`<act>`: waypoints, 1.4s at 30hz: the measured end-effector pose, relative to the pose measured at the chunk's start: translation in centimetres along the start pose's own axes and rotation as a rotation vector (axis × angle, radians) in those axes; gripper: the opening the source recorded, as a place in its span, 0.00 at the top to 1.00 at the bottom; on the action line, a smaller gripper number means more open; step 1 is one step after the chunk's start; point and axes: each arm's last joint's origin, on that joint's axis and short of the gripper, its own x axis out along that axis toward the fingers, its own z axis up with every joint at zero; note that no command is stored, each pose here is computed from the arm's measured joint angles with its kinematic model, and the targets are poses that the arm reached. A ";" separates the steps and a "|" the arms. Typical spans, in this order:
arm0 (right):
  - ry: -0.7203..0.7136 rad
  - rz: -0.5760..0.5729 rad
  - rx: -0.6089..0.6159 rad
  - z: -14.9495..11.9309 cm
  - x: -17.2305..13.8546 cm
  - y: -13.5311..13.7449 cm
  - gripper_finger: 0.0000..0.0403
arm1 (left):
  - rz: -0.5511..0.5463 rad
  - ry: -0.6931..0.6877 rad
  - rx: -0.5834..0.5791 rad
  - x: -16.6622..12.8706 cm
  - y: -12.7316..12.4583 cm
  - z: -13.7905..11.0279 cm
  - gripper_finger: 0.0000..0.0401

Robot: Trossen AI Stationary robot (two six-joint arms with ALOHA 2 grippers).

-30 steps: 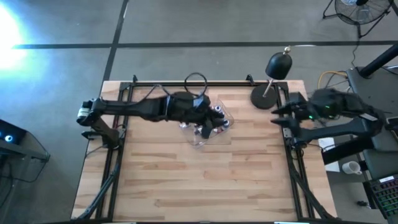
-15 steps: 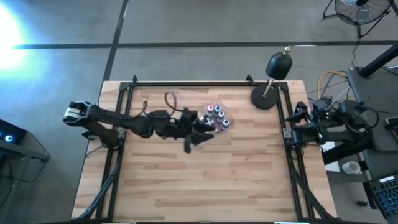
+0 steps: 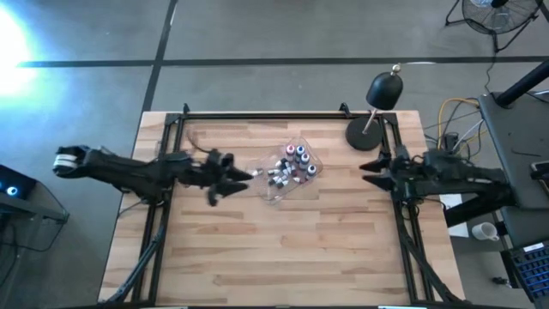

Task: Pick & Place food coloring
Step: Return to Home Position

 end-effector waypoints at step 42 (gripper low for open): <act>-0.220 -0.155 -0.147 -6.7 3.5 -4.6 0.47 | 0.260 0.142 -0.012 -12.1 5.0 -8.8 0.60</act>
